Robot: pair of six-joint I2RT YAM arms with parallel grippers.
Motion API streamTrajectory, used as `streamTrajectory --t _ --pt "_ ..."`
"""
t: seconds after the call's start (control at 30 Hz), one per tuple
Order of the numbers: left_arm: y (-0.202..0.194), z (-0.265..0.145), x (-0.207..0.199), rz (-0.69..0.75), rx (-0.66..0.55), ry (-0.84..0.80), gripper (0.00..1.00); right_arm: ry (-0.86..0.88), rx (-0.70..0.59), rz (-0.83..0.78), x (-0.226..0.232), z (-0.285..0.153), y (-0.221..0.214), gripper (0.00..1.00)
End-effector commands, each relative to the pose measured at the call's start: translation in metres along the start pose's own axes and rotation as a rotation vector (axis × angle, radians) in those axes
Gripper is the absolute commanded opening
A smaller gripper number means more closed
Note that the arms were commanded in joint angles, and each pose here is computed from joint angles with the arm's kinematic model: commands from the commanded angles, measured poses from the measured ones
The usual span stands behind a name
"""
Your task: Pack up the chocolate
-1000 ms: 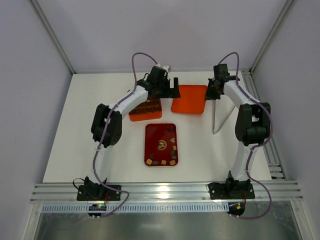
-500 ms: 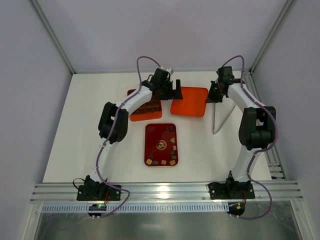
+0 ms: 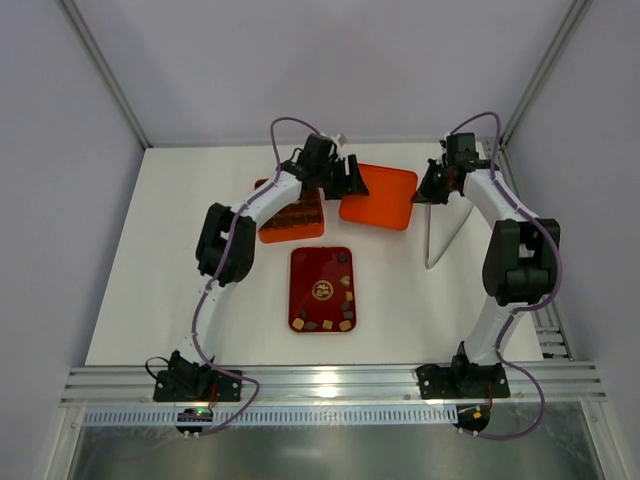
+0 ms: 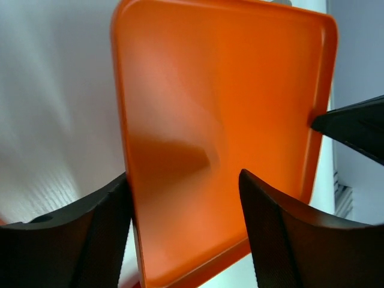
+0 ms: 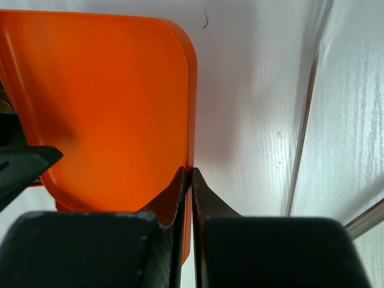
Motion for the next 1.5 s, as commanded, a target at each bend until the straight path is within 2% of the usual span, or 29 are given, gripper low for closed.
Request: streamTrajectory --t 0.0,0.27,0.3,0.37,0.4,0.47,0.53,0.57,0.67,0.73,0.77,0.8,0.93,1.07,1.3,1.47 --pt "0.008 -0.006 -0.025 -0.023 -0.003 -0.140 0.60 0.084 -0.090 -0.003 0.018 -0.022 0.014 0.04" --pt "0.005 -0.026 -0.042 -0.066 0.015 -0.217 0.28 0.149 -0.099 0.012 0.025 -0.026 0.005 0.04" --pt "0.004 -0.029 -0.045 -0.073 0.025 -0.228 0.21 0.151 -0.094 0.012 0.025 -0.025 0.001 0.04" --pt "0.001 -0.033 -0.046 -0.083 0.034 -0.231 0.12 0.152 -0.094 0.007 0.026 -0.026 -0.001 0.04" --pt "0.001 -0.034 -0.047 -0.093 0.037 -0.233 0.00 0.153 -0.098 0.001 0.028 -0.028 -0.003 0.04" --pt "-0.002 -0.042 -0.050 -0.101 0.039 -0.235 0.00 0.149 -0.104 -0.007 0.029 -0.030 -0.004 0.04" --pt "-0.001 -0.052 -0.057 -0.105 0.030 -0.243 0.00 0.133 -0.111 -0.029 0.031 -0.033 -0.008 0.12" --pt "-0.003 -0.054 -0.054 -0.116 0.033 -0.231 0.00 0.116 -0.120 -0.040 0.031 -0.035 -0.008 0.24" --pt "-0.004 -0.070 -0.054 -0.138 0.028 -0.176 0.00 0.026 -0.173 -0.118 0.034 -0.050 -0.014 0.45" --pt "-0.002 -0.080 -0.051 -0.154 0.026 -0.148 0.00 -0.034 -0.262 -0.218 0.051 -0.074 -0.016 0.52" --pt "-0.005 -0.087 -0.048 -0.178 0.046 -0.116 0.00 -0.053 -0.284 -0.282 0.057 -0.082 -0.020 0.58" --pt "-0.004 -0.093 -0.048 -0.188 0.050 -0.104 0.00 -0.054 -0.293 -0.336 0.065 -0.087 -0.029 0.60" --pt "-0.004 -0.116 -0.037 -0.262 0.087 -0.044 0.00 -0.031 -0.443 -0.553 0.107 -0.126 -0.056 0.63" --pt "-0.012 -0.131 -0.029 -0.318 0.133 -0.018 0.00 -0.009 -0.487 -0.793 0.147 -0.134 -0.100 0.64" --pt "-0.027 -0.148 -0.029 -0.364 0.163 -0.020 0.00 -0.180 -0.463 -1.126 0.187 -0.109 -0.140 0.64" --pt "-0.034 -0.165 -0.034 -0.344 0.158 -0.020 0.00 -0.280 -0.445 -1.214 0.201 -0.085 -0.146 0.64"
Point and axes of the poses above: each gripper's point midway between its finger pads, its own z axis out along the fingers, its own x axis along the line the jaws close on, y = z × x, the point moved 6 cm from there along -z, back along the fingers, and after that the axes turned 10 degrees about -z, right-handed, at the moved point
